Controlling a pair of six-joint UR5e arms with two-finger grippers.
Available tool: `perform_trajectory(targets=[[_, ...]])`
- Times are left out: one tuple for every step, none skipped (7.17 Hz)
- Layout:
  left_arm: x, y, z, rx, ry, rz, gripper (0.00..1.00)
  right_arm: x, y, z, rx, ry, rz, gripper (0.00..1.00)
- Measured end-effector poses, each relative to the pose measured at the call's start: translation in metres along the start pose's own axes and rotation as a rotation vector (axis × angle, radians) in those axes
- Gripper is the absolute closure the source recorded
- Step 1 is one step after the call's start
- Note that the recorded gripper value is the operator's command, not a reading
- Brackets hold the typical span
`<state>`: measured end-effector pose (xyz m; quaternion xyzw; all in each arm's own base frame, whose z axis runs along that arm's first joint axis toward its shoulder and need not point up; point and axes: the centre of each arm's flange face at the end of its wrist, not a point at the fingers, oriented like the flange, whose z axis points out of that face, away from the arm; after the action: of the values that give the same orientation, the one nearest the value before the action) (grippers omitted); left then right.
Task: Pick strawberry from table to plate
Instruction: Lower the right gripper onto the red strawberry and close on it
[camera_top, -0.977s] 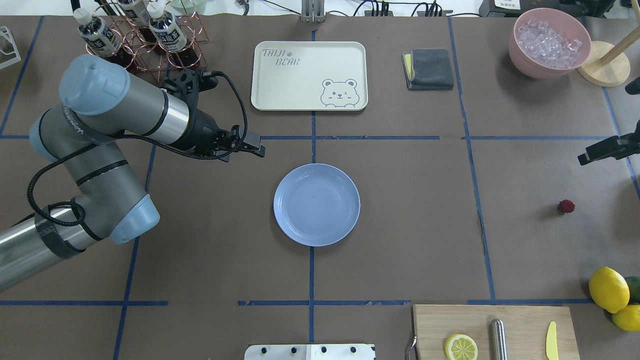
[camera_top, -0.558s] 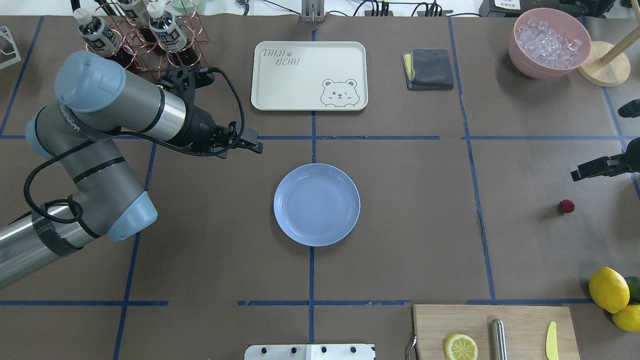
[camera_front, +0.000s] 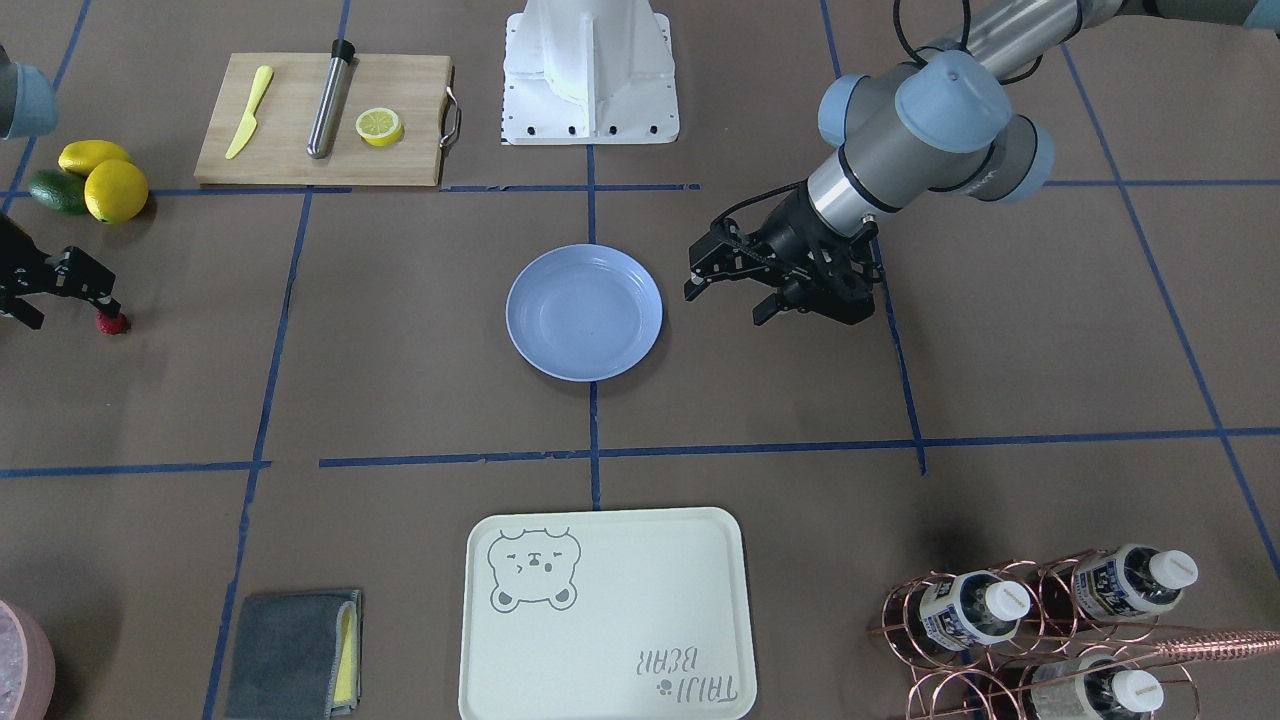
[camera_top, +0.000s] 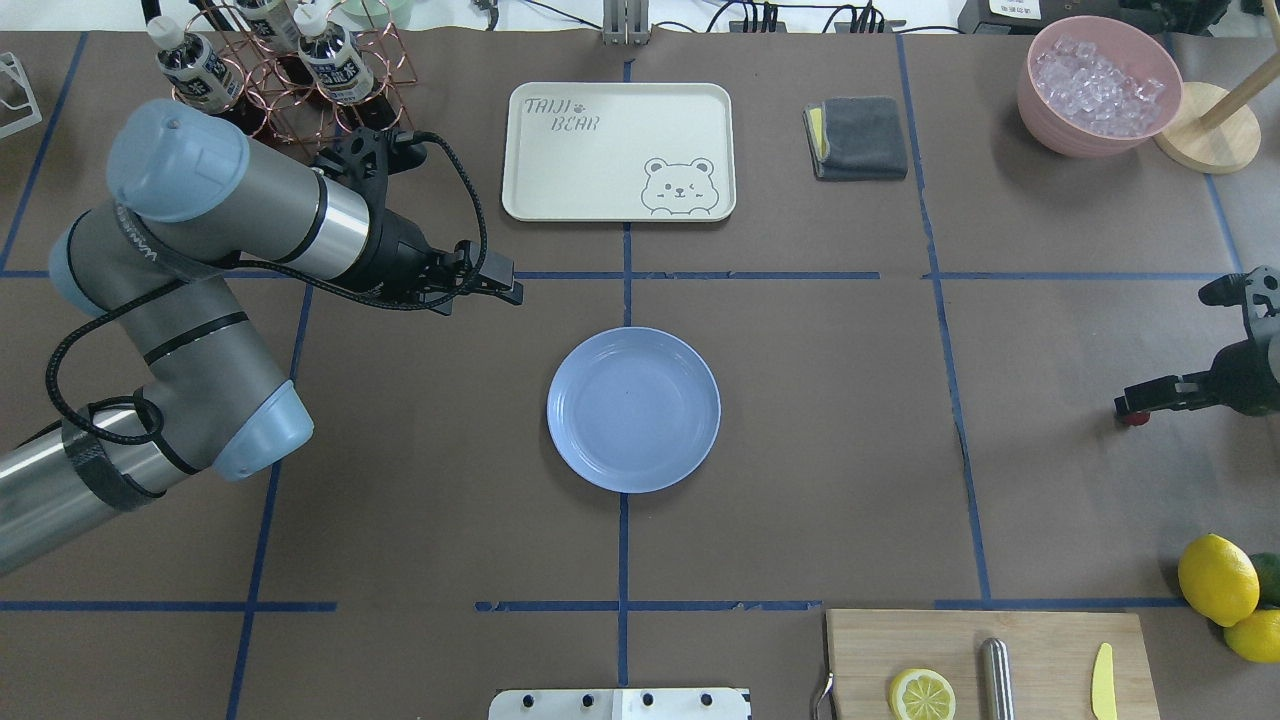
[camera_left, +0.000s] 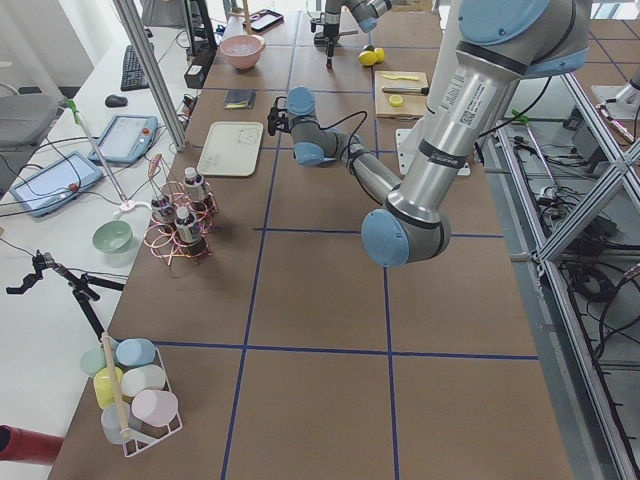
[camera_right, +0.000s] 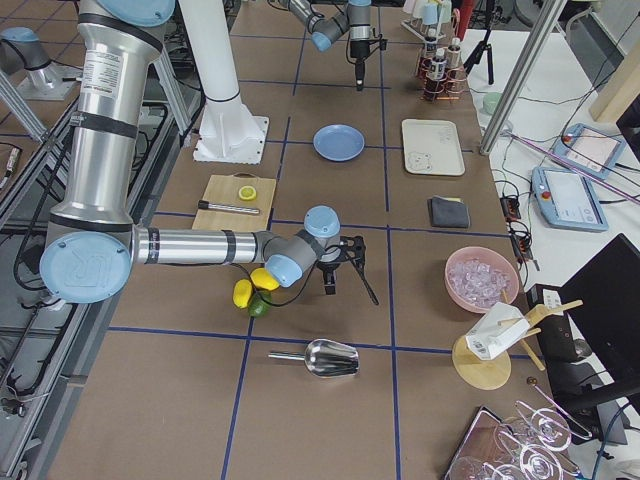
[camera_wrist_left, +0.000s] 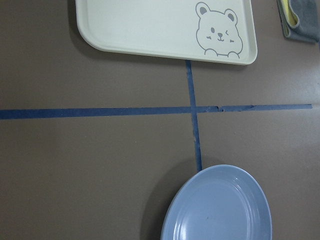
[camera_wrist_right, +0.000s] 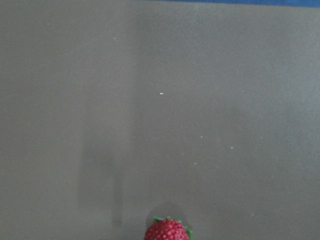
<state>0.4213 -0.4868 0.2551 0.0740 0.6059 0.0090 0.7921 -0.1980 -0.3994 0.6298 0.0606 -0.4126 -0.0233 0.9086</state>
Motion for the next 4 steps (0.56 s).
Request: perform_trajectory(targets=[[0.0,0.0,0.0,0.001,0.0,0.0,0.0,-0.0059,0.0019,0.0079,-0.006,0.002,-0.013,0.13],[0.0,0.0,0.0,0.001,0.0,0.0,0.0,-0.0091,0.0025,0.0128,-0.007,0.008,-0.022,0.47],[0.0,0.0,0.0,0.0,0.0,0.0,0.0,-0.0096,0.0027,0.0147,-0.006,0.012,-0.024,0.78],[-0.0002,-0.0003,-0.0001,0.0,0.0,0.0,0.0,-0.0093,0.0027,0.0156,-0.005,0.016,-0.025,1.0]])
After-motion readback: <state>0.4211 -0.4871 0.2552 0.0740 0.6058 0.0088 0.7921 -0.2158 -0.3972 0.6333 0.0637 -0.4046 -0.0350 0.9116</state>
